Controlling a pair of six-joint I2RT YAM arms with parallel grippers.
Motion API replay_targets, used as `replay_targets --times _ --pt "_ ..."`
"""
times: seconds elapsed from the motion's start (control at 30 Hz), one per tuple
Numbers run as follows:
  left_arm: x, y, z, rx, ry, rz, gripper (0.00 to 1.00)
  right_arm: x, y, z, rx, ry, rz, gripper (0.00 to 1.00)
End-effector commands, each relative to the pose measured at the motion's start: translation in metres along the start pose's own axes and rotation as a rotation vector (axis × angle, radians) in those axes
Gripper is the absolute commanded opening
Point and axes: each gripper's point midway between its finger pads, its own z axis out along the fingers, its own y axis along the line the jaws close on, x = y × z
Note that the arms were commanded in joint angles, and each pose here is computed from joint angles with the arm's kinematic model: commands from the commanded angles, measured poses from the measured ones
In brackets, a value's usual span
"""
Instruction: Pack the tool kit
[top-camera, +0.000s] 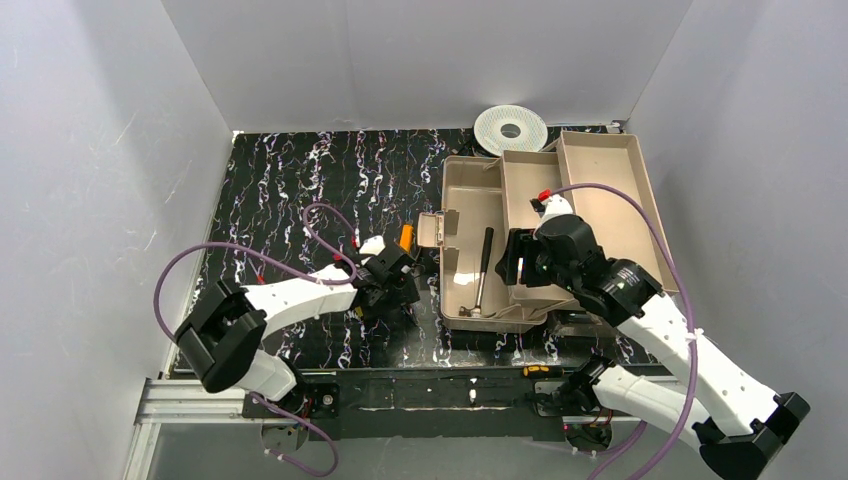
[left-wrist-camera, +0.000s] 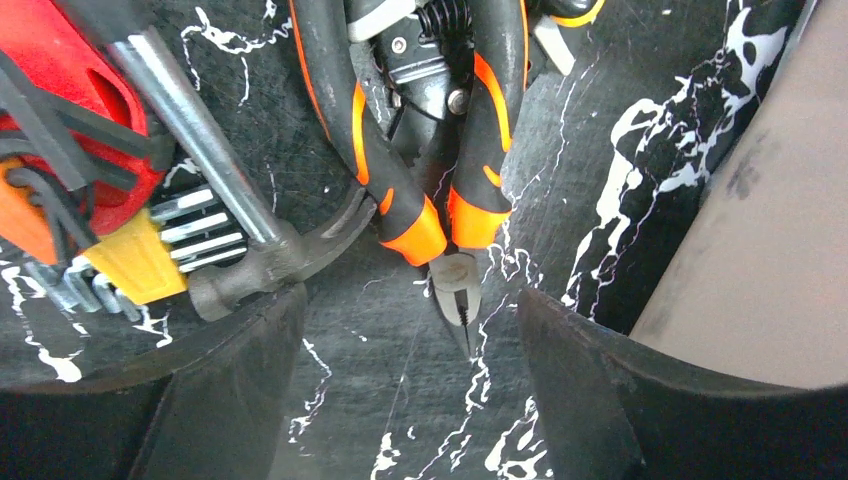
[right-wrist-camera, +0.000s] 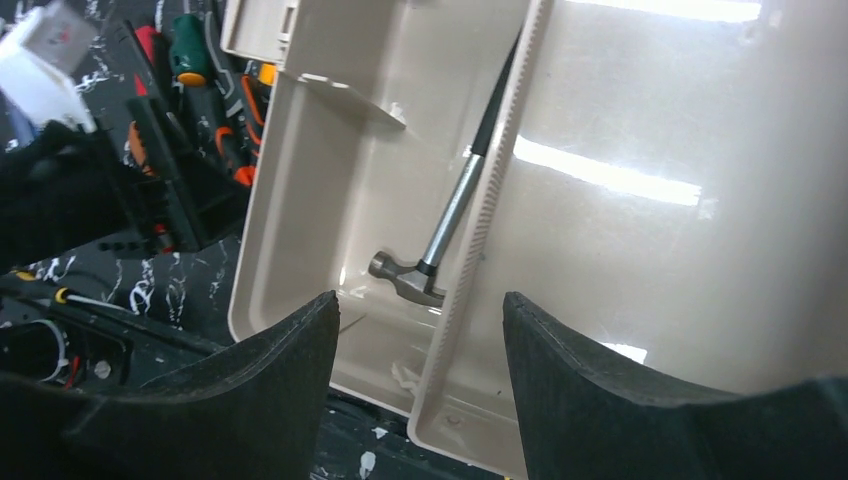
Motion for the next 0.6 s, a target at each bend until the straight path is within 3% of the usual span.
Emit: replay_targets --times 0.0,0.4,0.5,0.57 --pt "-0.009 -0.007 0.006 -0.039 -0.047 -0.087 0.74 -0.007 0.017 0.0 -0.092 -0.018 -0.022 0.69" --pt "-0.011 0.011 0.03 -0.265 -0.056 -0.093 0.57 -0.011 0.024 -0.004 -0.127 -0.032 -0.009 0.69" --pt "-0.015 0.01 0.035 -0.28 -0.075 -0.078 0.47 -0.012 0.025 -0.006 -0.138 -0.037 -0.005 0.69" --pt "-0.019 0.006 0.037 -0.271 -0.078 -0.049 0.33 -0.011 0.026 -0.006 -0.144 -0.036 -0.004 0.69"
